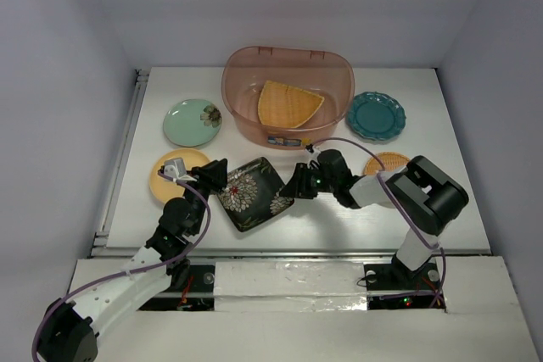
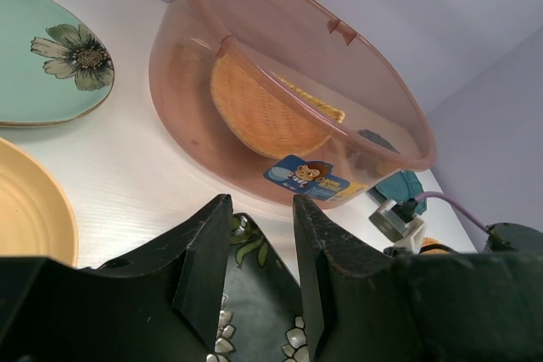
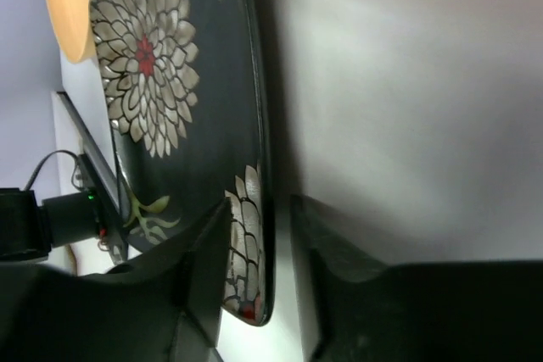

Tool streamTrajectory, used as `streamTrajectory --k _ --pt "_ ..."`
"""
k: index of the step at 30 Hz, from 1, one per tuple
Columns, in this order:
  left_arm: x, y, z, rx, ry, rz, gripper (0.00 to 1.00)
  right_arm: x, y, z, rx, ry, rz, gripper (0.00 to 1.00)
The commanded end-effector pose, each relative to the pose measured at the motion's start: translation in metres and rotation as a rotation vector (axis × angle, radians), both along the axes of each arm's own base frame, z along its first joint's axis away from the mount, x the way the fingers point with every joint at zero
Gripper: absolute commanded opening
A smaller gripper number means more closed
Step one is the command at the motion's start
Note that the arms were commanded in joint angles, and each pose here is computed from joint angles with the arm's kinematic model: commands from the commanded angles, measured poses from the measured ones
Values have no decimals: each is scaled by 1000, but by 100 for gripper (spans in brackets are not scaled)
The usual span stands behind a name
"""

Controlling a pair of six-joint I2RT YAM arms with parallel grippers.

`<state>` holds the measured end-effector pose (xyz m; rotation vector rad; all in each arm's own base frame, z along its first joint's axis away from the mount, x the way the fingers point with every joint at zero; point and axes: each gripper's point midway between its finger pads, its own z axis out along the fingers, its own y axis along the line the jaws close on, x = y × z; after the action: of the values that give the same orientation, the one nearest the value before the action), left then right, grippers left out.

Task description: Place the plates into the plastic bin on the countertop

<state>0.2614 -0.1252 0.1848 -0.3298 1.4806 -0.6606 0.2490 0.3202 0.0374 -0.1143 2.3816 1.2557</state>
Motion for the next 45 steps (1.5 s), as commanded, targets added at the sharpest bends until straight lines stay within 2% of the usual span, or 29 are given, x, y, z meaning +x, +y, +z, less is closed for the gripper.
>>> streamTrajectory --k 1,4,7,12,15,22,24,26,27,28,29,30,31,36,37,38,39,40,41,42,45 --pt "0 -2 24 -40 -63 -5 32 -5 11 4 54 -15 52 38" --pt "0 -2 25 -44 -64 -8 32 -9 8 -3 45 1 55 27" --pt "0 -3 25 -46 -65 -13 32 -16 7 -8 48 14 74 23" --pt "0 -5 24 -42 -62 -19 32 -23 4 -8 54 13 90 0" --pt "0 -5 24 -45 -62 -19 32 -25 -3 3 46 -18 71 0" --pt "1 5 26 -28 -62 27 32 -31 -18 98 96 -204 57 0" --pt "0 14 30 -36 -71 71 32 -27 -20 151 137 -330 55 0" --pt "-2 20 28 -46 -74 92 32 -26 -27 172 112 -377 38 0" --pt "-3 24 28 -54 -76 108 32 -25 -29 209 150 -457 29 0" --pt "-5 26 31 -71 -89 110 32 -21 -34 222 147 -479 13 0" --pt "-6 27 32 -82 -98 113 32 -15 -38 253 177 -550 -7 0" --pt "-6 27 32 -83 -96 113 32 -11 -42 254 174 -556 -20 0" --pt "-6 27 32 -85 -98 108 32 -3 -44 287 215 -626 -39 0" --pt "-4 19 31 -69 -83 78 32 67 -72 358 274 -778 -223 0" --pt "-3 18 30 -62 -75 76 32 96 -74 346 236 -745 -278 0" --pt "-3 17 30 -62 -75 73 32 112 -78 369 248 -775 -306 0" --pt "-3 15 30 -60 -74 65 32 127 -81 371 247 -769 -326 0" --pt "-4 15 30 -62 -77 62 32 171 -89 370 262 -735 -352 0" --pt "-4 15 30 -62 -77 62 32 169 -87 370 268 -734 -331 0" --pt "-4 15 31 -61 -78 62 32 192 -82 361 273 -692 -335 0" --pt "-4 16 30 -62 -79 64 32 227 -79 332 241 -628 -359 0"
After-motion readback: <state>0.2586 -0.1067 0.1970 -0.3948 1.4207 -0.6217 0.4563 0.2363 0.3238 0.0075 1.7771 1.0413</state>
